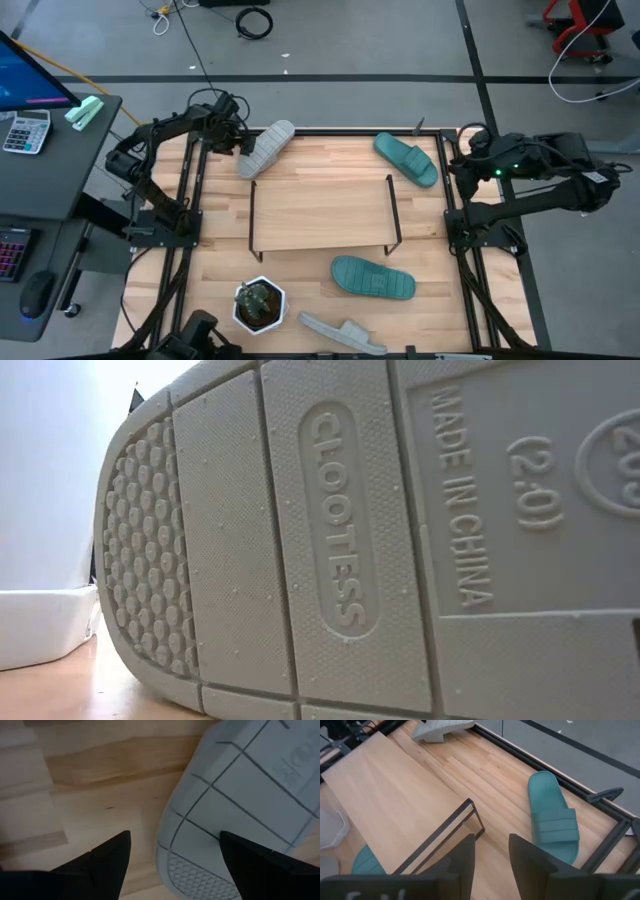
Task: Pick and place slides into the shelf
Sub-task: Put the top gray slide on the shelf
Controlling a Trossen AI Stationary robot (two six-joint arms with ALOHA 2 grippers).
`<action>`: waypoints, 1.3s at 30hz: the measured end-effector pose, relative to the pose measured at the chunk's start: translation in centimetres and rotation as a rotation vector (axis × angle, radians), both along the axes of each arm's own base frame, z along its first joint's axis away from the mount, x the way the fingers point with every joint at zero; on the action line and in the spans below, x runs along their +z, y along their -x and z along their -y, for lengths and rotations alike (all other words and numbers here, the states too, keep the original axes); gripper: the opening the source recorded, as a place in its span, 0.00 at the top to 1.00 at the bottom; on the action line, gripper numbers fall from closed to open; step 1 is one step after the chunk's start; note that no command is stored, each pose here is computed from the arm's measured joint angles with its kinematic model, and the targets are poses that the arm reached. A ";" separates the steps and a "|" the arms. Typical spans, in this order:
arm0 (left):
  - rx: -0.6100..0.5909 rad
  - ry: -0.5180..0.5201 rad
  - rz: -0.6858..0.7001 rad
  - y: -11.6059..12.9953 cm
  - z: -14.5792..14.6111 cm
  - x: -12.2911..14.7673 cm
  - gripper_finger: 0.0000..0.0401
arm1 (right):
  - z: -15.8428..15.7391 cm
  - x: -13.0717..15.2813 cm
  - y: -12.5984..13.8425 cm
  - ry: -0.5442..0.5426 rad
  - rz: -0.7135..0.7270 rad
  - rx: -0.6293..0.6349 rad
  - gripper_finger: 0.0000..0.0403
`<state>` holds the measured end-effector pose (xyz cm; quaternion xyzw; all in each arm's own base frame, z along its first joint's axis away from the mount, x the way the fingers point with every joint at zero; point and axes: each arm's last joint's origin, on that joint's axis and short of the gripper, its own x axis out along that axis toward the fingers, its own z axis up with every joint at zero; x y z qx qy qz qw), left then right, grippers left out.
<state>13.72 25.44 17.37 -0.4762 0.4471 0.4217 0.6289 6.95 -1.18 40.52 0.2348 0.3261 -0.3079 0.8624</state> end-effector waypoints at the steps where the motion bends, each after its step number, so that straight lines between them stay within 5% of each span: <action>1: -0.007 0.011 -0.007 0.0 -0.1 -0.4 0.22 | 0.0 0.0 -0.2 0.000 -0.006 0.000 0.68; 13: -0.023 0.050 0.048 -0.6 -0.6 -1.6 0.29 | 0.0 -0.3 -1.6 0.004 -0.052 -0.002 0.68; 36: -0.132 0.041 -0.020 -1.2 0.3 -1.4 0.95 | 0.1 -0.3 -1.5 0.034 -0.052 -0.026 0.69; 39: -0.151 0.021 -0.035 -1.5 0.7 -1.1 0.97 | 0.1 -0.2 -1.5 0.036 -0.052 -0.027 0.69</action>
